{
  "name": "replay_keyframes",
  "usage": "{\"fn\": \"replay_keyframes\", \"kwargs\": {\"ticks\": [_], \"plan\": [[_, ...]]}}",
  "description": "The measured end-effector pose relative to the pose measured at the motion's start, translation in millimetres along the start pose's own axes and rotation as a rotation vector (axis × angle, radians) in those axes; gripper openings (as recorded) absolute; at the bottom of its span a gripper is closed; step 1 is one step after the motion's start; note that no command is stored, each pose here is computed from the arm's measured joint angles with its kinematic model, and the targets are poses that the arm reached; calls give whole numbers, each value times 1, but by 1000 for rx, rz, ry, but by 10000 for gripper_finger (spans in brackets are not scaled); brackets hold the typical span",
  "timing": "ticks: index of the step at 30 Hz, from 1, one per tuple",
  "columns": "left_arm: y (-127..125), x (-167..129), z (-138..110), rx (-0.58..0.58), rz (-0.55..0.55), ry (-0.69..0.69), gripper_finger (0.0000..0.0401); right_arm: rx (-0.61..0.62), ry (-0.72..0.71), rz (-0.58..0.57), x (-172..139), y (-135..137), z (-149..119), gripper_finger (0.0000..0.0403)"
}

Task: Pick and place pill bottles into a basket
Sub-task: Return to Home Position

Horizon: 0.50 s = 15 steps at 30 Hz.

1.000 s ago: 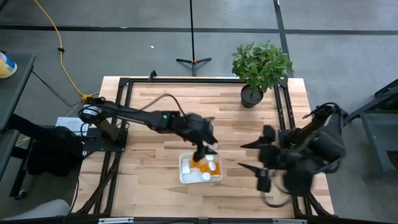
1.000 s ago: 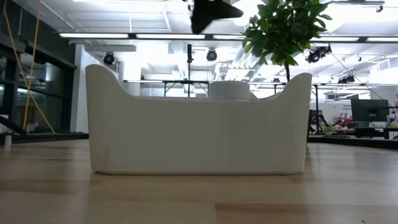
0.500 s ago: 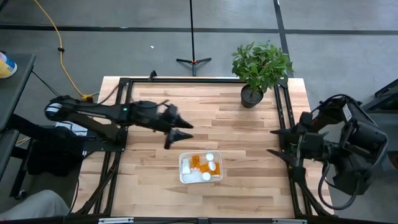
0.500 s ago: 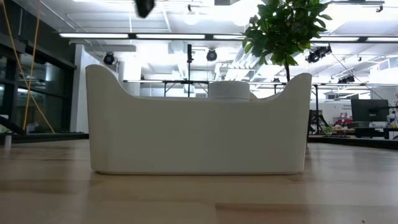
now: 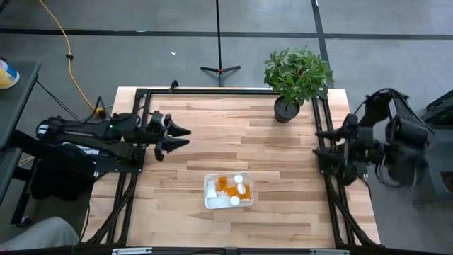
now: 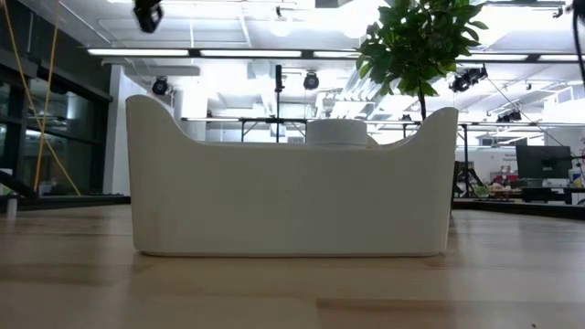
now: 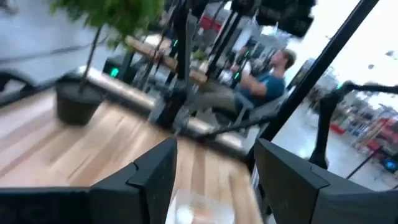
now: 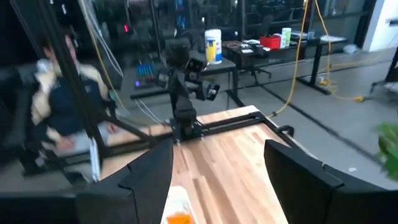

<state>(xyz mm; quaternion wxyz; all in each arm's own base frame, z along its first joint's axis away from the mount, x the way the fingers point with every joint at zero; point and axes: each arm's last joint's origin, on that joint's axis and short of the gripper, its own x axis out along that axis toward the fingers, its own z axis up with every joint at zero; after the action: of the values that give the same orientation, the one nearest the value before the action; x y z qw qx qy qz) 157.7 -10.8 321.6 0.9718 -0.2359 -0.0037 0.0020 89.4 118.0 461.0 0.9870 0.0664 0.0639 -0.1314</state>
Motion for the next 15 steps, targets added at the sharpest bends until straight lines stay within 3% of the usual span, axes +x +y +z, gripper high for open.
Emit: {"fn": "replay_keyframes", "kwargs": {"ticks": [5,15], "plan": [[5,-19,-5,17,44,20,245,130,-50,18,-2,-27,-17,243],[14,-44,-16,34,44,-13,243,214,-137,-109,9,-51,-64,243]]}}
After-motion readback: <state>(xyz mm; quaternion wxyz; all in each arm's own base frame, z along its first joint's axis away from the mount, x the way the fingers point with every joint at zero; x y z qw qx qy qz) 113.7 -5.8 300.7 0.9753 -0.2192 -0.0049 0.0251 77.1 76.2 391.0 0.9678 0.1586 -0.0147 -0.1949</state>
